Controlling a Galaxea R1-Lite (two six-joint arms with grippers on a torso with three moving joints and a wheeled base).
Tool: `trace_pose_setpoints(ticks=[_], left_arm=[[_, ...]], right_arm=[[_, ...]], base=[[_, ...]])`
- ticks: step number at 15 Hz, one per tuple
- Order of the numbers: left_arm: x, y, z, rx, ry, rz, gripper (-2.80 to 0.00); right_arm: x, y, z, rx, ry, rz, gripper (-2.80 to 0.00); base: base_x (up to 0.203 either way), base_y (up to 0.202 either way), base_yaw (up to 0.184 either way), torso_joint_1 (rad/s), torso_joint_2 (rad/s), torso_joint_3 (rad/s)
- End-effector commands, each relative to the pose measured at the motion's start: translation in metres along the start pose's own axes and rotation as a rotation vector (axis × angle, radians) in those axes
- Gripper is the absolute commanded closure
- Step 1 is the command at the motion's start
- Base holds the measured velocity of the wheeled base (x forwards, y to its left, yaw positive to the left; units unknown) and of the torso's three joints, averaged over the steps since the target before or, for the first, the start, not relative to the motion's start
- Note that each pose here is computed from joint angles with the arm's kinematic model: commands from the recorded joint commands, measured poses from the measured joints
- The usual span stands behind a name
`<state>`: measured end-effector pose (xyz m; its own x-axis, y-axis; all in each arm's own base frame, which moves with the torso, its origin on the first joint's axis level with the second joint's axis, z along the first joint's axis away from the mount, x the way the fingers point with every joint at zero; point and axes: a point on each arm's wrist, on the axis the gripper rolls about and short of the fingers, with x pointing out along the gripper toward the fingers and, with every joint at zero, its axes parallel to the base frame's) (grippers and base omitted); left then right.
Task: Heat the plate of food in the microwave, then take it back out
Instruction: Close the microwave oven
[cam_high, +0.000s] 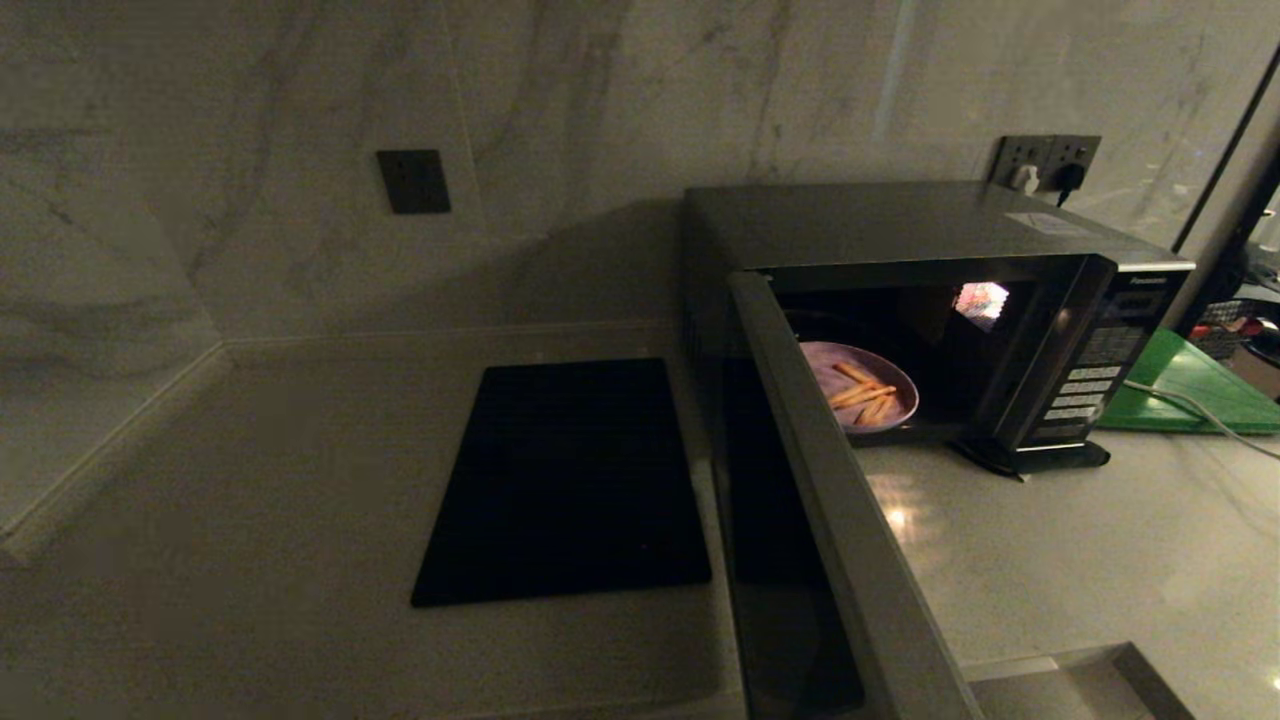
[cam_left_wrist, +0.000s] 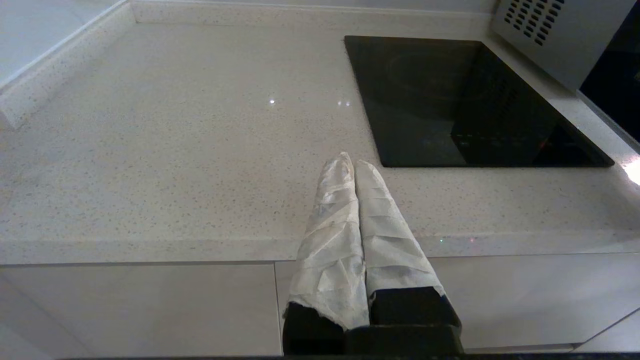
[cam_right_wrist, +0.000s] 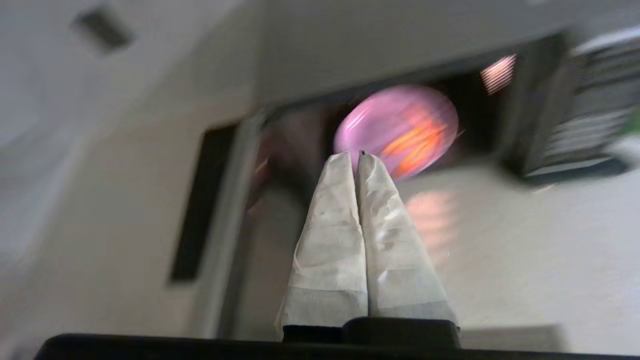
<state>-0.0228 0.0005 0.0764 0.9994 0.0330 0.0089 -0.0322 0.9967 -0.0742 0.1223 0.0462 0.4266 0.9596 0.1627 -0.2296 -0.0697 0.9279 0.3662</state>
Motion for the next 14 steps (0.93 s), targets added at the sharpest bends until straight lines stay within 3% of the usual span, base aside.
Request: trace_pose_setpoints(ticks=[1,9,14], left_arm=[[0.0,0.0,0.0,-0.001,0.001,0.001,0.0],[0.0,0.0,0.0,-0.001,0.001,0.001,0.0],[0.0,0.0,0.0,-0.001,0.001,0.001,0.0]], right_arm=[[0.011,0.016,-0.01,0.001,0.093,0.073,0.0],[0.013,0.083,-0.049,-0.07,0.333,0.38,0.0],[0.021,0.123,-0.088,-0.115,0.503,0.44,0.0]], base=[[0.0,0.0,0.0,0.0,0.0,0.0],[0.0,0.0,0.0,0.0,0.0,0.0],[0.0,0.0,0.0,0.0,0.0,0.0]])
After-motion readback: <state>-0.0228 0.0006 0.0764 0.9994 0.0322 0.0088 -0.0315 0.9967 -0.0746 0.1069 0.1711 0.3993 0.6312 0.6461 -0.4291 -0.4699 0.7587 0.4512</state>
